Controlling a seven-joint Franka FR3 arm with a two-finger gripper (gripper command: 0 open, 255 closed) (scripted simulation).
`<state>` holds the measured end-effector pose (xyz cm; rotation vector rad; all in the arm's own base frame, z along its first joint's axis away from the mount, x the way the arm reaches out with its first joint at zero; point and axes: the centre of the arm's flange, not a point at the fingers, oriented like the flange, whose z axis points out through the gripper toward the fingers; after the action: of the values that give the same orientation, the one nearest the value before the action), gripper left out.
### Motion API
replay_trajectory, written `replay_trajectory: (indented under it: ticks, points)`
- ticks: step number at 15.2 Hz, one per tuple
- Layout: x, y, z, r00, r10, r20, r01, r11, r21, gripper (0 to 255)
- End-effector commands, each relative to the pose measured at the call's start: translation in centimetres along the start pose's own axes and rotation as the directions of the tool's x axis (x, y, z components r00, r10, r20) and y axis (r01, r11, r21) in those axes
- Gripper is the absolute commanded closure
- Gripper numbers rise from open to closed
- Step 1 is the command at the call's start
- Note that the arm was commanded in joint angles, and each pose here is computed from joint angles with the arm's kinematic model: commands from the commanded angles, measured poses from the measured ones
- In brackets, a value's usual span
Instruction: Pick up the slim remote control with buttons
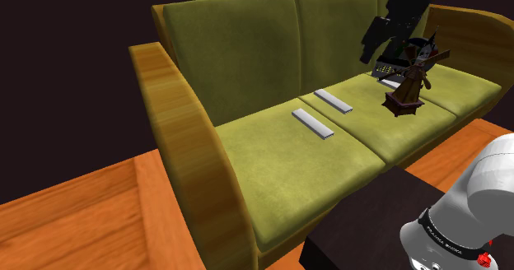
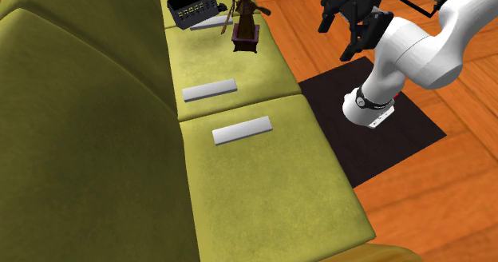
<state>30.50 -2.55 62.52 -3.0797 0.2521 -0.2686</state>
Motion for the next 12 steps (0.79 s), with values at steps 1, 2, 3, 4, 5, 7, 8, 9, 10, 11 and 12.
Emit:
replay_trajectory:
  ticks: [1,2,3,4,5,7,8,9,10,11,12]
  points:
    - [0.0,0.0,0.0,1.000,0.000,0.000,0.000,1.000,0.000,0]
    - [0.7,0.1,1.2,1.000,0.000,0.007,0.000,1.000,-0.003,0]
    - [1.4,0.2,2.3,1.000,0.000,0.014,0.000,1.000,-0.005,0]
    - [2.1,0.3,3.5,1.000,0.000,0.021,0.000,1.000,-0.008,0]
    - [2.8,0.4,4.7,1.000,0.000,0.028,0.000,1.000,-0.011,0]
    - [4.2,0.6,7.0,0.999,0.000,0.041,0.000,1.000,-0.016,0]
    - [4.9,0.7,8.2,0.999,0.001,0.048,0.000,1.000,-0.019,0]
    - [5.6,0.8,9.4,0.998,0.001,0.055,0.000,1.000,-0.022,0]
    - [6.2,0.9,10.6,0.998,0.001,0.062,0.001,1.000,-0.025,0]
    - [6.9,1.0,11.8,0.998,0.001,0.069,0.001,1.000,-0.027,0]
    - [7.5,1.1,13.0,0.997,0.001,0.076,0.001,1.000,-0.030,0]
